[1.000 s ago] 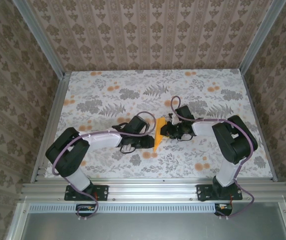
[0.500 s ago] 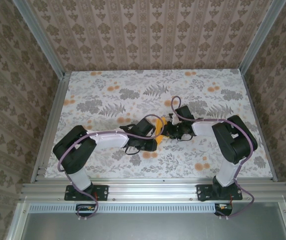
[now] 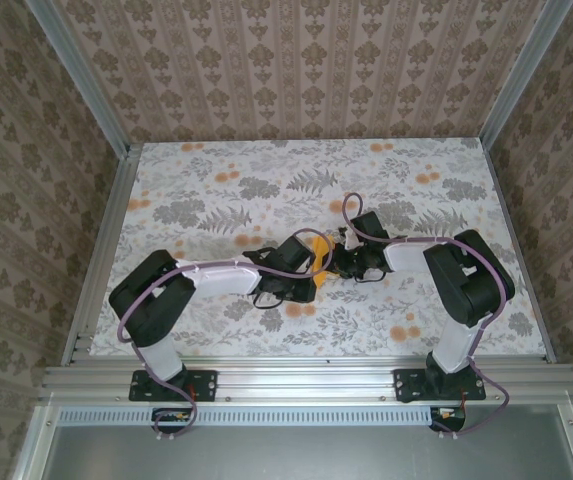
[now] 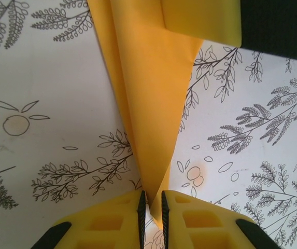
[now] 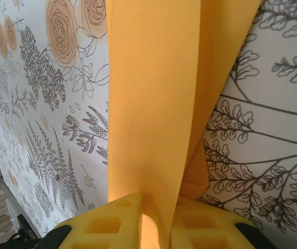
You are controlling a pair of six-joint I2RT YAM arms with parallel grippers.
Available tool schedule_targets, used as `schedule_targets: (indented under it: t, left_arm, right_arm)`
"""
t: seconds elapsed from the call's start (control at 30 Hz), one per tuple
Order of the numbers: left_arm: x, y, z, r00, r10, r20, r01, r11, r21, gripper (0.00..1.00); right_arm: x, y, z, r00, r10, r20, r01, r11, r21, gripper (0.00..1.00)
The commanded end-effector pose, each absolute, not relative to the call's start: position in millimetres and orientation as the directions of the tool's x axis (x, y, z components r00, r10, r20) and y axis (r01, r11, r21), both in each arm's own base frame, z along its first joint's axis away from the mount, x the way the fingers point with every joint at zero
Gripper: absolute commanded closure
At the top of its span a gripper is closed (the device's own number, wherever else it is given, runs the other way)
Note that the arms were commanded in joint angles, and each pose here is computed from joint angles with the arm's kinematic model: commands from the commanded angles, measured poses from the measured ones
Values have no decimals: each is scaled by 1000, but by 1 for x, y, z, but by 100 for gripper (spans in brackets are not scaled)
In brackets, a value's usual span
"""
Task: Fold a paper plane with a square sheet of paper (pick it up from the middle)
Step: Fold the wing for the fifth time at the center of the table.
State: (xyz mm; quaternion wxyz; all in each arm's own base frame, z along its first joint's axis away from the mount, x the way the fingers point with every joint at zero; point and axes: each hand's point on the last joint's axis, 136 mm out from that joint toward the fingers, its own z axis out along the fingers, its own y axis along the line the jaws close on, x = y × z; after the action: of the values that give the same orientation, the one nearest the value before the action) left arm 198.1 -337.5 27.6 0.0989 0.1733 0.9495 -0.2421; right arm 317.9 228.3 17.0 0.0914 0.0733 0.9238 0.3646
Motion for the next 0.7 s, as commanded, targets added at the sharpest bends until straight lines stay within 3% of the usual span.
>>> schedule_targets:
  t: [0.0, 0.23, 0.43, 0.67]
  left_arm:
    - [194, -337, 21, -912, 318, -257, 400, 827, -396, 81]
    - [191, -338, 17, -909, 339, -244, 412, 825, -388, 82]
    - [195, -330, 13, -910, 338, -242, 405, 851, -334, 92]
    - [195, -321, 8, -910, 340, -238, 401, 866, -298, 100]
  right_arm:
    - [318, 223, 6, -971, 223, -90, 108, 738, 667, 82]
    - [318, 222, 6, -970, 228, -87, 115, 740, 663, 81]
    - [322, 225, 14, -970, 225, -97, 103, 734, 672, 79]
    - [332, 229, 42, -961, 236, -141, 70, 705, 706, 68]
